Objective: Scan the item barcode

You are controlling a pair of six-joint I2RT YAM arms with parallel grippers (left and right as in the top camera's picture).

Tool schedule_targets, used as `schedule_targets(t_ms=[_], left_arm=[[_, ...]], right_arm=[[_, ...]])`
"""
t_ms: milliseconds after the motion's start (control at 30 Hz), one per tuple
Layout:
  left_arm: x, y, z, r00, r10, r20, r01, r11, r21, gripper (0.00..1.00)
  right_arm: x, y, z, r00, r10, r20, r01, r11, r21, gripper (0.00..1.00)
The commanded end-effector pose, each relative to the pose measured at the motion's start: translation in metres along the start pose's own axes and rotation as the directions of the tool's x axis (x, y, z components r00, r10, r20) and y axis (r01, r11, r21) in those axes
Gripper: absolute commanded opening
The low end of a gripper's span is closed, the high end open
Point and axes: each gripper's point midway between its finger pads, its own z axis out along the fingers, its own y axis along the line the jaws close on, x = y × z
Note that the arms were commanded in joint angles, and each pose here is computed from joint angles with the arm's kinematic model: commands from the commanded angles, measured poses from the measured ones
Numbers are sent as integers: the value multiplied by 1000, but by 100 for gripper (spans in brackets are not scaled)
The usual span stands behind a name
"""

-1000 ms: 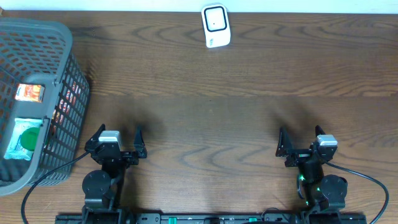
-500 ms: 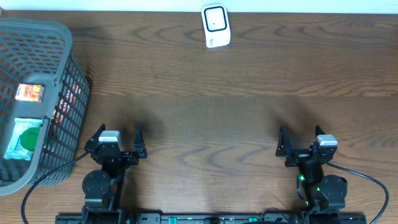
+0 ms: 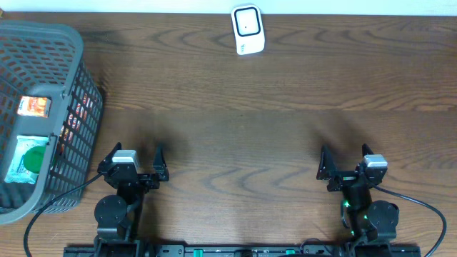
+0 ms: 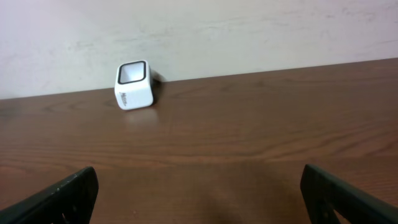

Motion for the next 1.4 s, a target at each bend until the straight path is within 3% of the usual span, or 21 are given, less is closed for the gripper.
schedule_targets(t_ms=[0, 100, 300, 467, 633, 1000, 1133, 1367], left_arm=[[-14, -4, -2, 1000, -11, 29, 11, 1000, 15, 98], [-14, -4, -2, 999, -19, 30, 18, 1000, 16, 98], [-18, -4, -3, 986, -163, 35, 162, 987, 23, 98], [-19, -5, -3, 987, -160, 33, 159, 987, 24, 98], [-33, -31, -7, 987, -159, -11, 158, 974, 162, 98], [-68, -37, 12, 969, -162, -185, 188, 974, 130, 98], [-80, -57, 17, 957, -157, -243, 213, 950, 227, 98], [-80, -66, 18, 954, -153, -257, 224, 935, 274, 98]], right_arm=[[2, 3, 0, 1000, -16, -8, 16, 1000, -13, 99], [2, 3, 0, 1000, -16, -7, 16, 1000, -13, 99], [2, 2, 0, 1000, -16, -8, 16, 1000, -13, 99], [2, 2, 0, 1000, -16, -8, 16, 1000, -13, 99], [2, 3, 0, 1000, -16, -8, 16, 1000, -13, 99], [2, 3, 0, 1000, -16, -7, 16, 1000, -13, 99], [2, 3, 0, 1000, -16, -7, 16, 1000, -13, 99], [2, 3, 0, 1000, -16, -7, 16, 1000, -13, 99]])
